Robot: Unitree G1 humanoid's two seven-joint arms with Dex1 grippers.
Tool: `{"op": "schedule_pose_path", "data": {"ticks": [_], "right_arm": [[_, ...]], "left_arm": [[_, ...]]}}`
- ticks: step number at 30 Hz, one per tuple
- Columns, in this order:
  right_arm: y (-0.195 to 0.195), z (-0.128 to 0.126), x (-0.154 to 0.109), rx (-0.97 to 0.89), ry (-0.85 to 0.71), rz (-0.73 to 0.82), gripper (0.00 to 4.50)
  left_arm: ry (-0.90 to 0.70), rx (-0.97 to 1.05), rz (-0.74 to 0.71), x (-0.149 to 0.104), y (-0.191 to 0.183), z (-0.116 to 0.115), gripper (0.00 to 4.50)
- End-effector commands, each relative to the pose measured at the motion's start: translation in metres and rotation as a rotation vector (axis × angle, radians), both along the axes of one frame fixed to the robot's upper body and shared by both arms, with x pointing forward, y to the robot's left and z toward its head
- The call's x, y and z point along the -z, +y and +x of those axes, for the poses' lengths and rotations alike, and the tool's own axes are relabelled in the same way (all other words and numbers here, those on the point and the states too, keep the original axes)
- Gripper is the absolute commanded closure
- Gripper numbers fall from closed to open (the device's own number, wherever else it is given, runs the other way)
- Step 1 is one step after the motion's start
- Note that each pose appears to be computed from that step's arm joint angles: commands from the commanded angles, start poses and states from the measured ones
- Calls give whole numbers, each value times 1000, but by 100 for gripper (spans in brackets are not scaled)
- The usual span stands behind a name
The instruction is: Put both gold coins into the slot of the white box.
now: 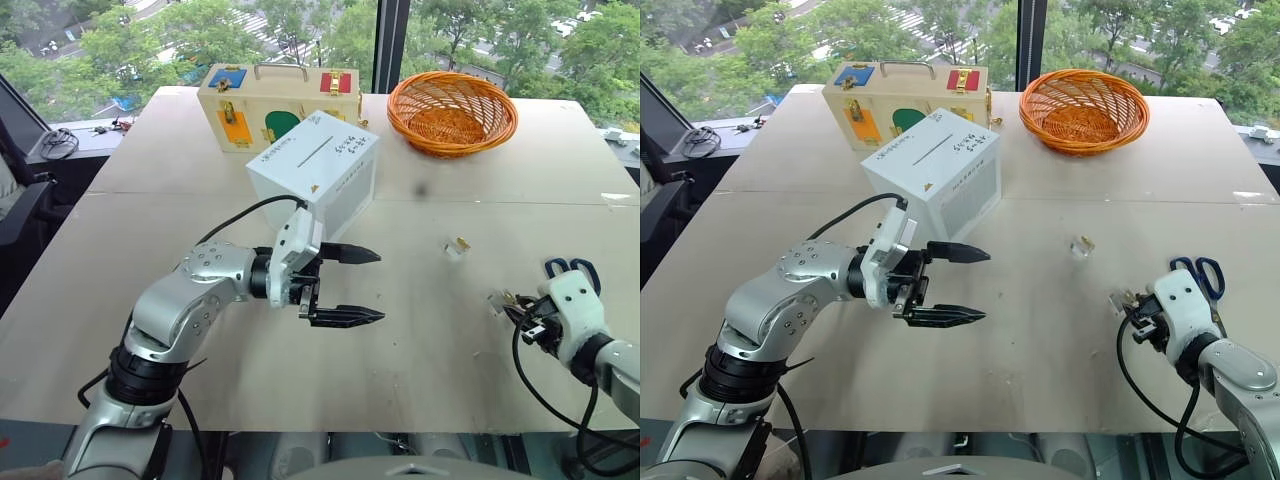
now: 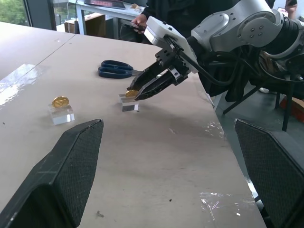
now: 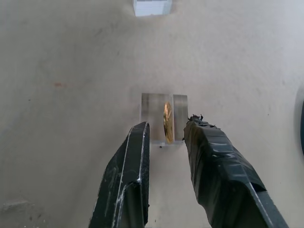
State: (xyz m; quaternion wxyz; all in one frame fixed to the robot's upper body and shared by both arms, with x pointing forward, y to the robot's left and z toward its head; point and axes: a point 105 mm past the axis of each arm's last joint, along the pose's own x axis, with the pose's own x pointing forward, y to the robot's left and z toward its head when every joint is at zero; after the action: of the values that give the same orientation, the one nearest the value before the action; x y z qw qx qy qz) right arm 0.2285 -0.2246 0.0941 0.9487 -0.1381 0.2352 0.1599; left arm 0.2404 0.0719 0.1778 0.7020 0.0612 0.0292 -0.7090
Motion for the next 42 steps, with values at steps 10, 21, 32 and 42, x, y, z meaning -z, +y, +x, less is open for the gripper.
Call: {"op": "schedule_pose_path", "data": {"ticks": [10,21,32,42], "right_arm": [[3,1,-7,-15,-32,-1,443],[16,2,-51,-73,-207,53,443],[75,-16,-130,-398,-421,319,449],[108,-30,-153,-578,-381,388,450]], "left_arm": [[-49,26,-21,-12,-4,-4,0],[6,14,-56,-11,-5,-4,0],[59,76,-182,-47,-25,10,25],[61,134,-220,-68,-36,14,112]]}}
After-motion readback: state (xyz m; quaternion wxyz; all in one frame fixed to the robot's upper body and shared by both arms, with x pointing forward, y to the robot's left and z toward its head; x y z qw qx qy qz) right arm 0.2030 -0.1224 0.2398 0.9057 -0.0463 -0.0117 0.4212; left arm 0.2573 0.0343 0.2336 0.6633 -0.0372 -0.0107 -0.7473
